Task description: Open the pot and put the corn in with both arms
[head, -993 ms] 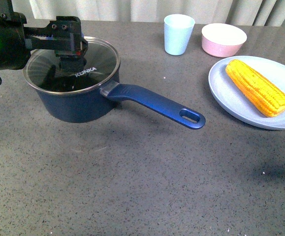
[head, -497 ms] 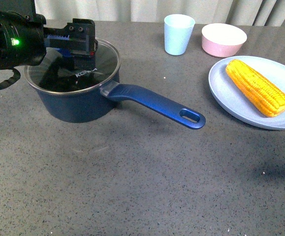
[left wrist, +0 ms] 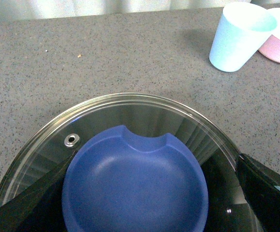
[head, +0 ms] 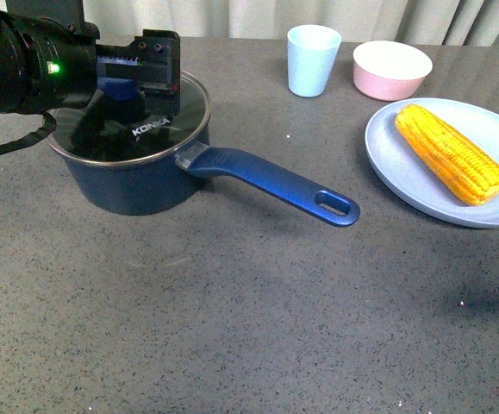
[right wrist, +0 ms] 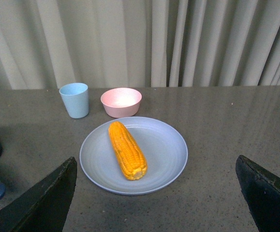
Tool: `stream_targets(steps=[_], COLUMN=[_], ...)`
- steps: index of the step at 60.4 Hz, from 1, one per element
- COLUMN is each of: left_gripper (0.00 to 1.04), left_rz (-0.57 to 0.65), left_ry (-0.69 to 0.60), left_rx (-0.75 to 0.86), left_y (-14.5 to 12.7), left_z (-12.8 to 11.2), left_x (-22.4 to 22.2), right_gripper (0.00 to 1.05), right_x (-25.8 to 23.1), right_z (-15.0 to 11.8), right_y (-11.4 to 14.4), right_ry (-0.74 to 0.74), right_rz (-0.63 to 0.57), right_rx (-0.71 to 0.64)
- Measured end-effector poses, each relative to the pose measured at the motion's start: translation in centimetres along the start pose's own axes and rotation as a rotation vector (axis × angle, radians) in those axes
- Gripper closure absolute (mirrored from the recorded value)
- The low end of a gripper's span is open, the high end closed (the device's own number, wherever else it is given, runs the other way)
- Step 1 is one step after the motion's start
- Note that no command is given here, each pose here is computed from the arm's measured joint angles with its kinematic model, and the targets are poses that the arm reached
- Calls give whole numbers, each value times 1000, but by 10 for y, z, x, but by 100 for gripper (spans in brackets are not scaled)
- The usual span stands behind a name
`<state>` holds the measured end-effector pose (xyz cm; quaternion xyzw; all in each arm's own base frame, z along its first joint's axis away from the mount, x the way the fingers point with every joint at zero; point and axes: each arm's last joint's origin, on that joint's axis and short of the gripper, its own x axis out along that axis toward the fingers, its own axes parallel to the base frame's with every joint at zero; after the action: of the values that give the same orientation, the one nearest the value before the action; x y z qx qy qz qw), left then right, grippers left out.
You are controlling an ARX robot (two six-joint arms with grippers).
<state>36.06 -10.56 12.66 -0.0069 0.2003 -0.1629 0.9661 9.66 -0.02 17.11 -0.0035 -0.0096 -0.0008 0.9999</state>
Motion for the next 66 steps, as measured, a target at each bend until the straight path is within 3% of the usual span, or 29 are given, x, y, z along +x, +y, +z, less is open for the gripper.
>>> stream_targets(steps=[4,14,17,32,50,66], left_gripper=[11,40,43,43,44,44], left_rz=[6,37,40,51,61,143], left_ry=[4,7,7,8,-52,-133], left_rx=[1,0,0,-34,-66,-85], left_y=[-1,0,0,0,-1,32], left_z=[0,-1,0,4,38,62], left_x=[1,2,2,-1,-21,-42], right_gripper=[9,9,9,9,9,9], right_x=[0,0,0,0,0,0], right_z=[0,0,0,0,0,0], right_y=[0,0,0,0,0,0], right_ry=[0,0,0,0,0,0], right_rz=[0,0,0,0,0,0], right_rx=[0,0,0,0,0,0])
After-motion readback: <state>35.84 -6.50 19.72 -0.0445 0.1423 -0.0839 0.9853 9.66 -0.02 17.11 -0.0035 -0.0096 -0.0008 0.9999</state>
